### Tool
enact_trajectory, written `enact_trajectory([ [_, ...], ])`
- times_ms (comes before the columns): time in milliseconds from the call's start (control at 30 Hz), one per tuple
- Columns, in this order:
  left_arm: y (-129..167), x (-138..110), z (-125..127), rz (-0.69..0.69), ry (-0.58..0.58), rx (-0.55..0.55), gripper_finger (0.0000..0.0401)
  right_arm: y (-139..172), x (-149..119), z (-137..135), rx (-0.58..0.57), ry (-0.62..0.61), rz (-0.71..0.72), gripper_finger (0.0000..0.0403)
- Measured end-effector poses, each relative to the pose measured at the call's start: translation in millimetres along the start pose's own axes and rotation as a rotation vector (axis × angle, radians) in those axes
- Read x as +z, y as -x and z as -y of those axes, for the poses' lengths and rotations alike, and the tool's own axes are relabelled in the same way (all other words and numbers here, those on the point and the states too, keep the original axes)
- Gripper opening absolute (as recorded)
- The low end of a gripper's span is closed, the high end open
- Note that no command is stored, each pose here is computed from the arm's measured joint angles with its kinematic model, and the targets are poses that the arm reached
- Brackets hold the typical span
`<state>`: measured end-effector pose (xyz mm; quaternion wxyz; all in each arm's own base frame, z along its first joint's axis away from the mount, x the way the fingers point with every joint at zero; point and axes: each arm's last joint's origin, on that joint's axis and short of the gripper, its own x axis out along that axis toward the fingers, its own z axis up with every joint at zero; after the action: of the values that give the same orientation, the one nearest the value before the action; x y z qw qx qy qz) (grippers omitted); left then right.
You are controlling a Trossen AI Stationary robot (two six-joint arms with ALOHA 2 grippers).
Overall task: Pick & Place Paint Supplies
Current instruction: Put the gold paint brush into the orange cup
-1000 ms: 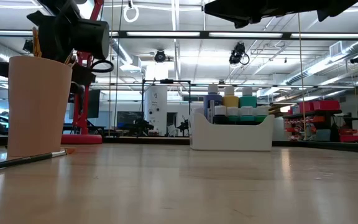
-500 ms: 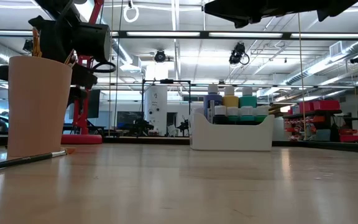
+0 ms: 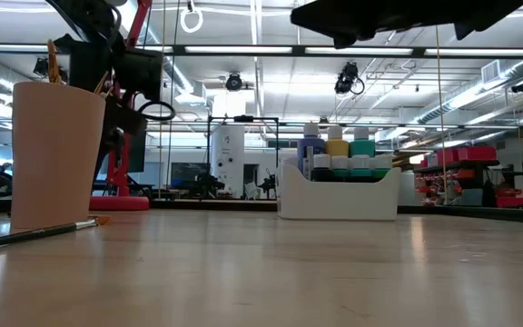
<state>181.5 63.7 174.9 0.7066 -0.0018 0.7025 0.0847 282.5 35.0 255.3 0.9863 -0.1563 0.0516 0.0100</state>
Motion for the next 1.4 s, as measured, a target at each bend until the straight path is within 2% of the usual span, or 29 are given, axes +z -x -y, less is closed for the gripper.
enact_trajectory([
  [133, 0, 0, -3, 0.0, 0.027, 0.041, 0.0199, -17, -13, -7, 0.014, 0.021, 0.02, 0.0072],
  [267, 0, 0, -2, 0.002, 0.024, 0.029, 0.0199, -39, -28, -13, 0.007, -0.012, 0.03, 0.0113],
  [433, 0, 0, 1, 0.012, -0.021, -0.063, 0.0199, -72, -34, -19, 0.027, -0.07, -0.052, 0.0168],
  [533, 0, 0, 1, 0.012, -0.023, -0.062, 0.0199, -96, -37, -23, 0.039, -0.161, -0.124, 0.0186],
  [700, 0, 0, -1, 0.002, 0.005, -0.004, 0.0199, -133, -58, -34, 0.053, -0.217, -0.241, 0.0186],
  [867, 0, 0, -2, 0.0, 0.03, 0.047, 0.0199, -165, -79, -45, 0.055, -0.258, -0.274, 0.0176],
  [1067, 0, 0, -3, -0.001, 0.034, 0.053, 0.0199, -199, -106, -58, 0.086, -0.291, -0.303, 0.0172],
  [1200, 0, 0, -3, 0.0, 0.034, 0.053, 0.0199, -216, -120, -65, 0.093, -0.292, -0.312, 0.0172],
  [1400, 0, 0, -3, -0.001, 0.034, 0.054, 0.0199, -230, -129, -62, 0.016, -0.278, -0.315, 0.0172],
])
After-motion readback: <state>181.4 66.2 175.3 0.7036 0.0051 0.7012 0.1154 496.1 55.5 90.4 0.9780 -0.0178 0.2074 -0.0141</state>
